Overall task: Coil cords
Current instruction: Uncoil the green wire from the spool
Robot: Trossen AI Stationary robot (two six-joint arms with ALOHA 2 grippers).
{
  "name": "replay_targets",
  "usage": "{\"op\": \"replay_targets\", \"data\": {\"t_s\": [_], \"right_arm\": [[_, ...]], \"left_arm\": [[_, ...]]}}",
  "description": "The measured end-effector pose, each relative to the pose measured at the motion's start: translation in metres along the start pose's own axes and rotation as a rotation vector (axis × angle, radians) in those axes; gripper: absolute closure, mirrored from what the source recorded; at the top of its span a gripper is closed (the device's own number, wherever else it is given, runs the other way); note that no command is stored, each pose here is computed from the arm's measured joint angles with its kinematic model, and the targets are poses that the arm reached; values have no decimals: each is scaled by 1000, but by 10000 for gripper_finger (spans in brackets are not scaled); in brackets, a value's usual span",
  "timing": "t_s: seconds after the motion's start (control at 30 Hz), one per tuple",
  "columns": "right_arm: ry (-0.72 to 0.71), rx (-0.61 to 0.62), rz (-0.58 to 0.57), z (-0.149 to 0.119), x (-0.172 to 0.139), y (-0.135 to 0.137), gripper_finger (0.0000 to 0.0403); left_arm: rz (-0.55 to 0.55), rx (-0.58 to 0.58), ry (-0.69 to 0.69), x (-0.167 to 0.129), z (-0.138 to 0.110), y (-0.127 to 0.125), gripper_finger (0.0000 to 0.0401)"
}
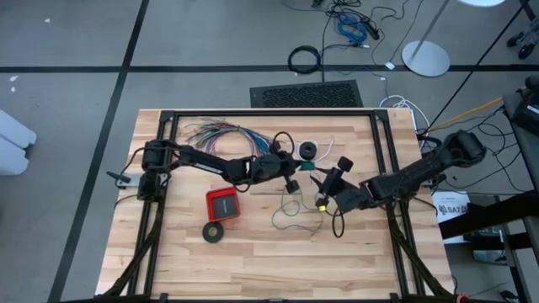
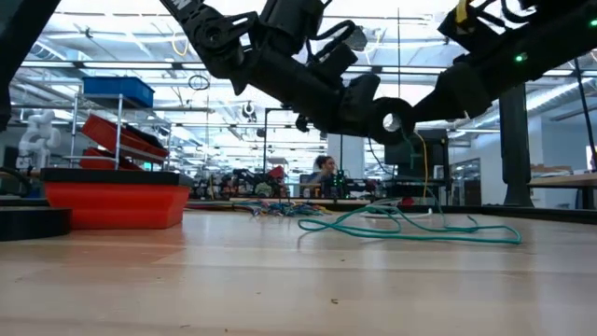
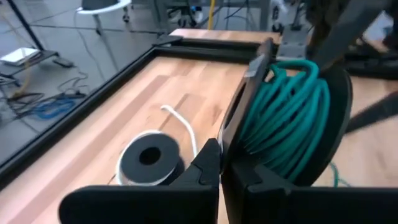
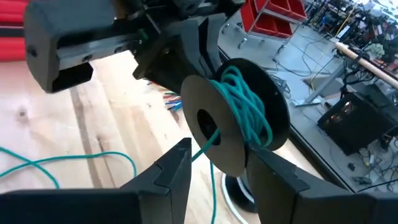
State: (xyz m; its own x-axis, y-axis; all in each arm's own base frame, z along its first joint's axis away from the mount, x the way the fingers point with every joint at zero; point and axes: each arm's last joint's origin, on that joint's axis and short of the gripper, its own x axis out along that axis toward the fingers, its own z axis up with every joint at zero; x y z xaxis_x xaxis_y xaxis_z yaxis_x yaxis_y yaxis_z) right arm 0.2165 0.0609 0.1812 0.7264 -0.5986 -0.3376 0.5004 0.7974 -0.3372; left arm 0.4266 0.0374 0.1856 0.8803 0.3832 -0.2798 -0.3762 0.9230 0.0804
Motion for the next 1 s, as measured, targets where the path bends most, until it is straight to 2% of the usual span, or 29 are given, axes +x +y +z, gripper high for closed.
{"op": "replay_targets", "data": {"t_s": [0.2,0.5,0.57,0.77,1.0], "right_arm": [[-16,-84,-83,-6,-10,4,270],[-44,-71,-94,4,-18,-10,271],[-54,-53,-85,7,-20,-12,271],[-53,16,51,10,-18,-7,271],[-96,-11,34,12,-4,5,271]], "left_arm": [[-50,-12,-19,0,3,0,401],[11,10,-18,-2,4,0,401],[16,8,-16,-2,5,1,401],[25,-56,-76,0,11,6,401],[9,-139,-139,1,17,11,401]]}}
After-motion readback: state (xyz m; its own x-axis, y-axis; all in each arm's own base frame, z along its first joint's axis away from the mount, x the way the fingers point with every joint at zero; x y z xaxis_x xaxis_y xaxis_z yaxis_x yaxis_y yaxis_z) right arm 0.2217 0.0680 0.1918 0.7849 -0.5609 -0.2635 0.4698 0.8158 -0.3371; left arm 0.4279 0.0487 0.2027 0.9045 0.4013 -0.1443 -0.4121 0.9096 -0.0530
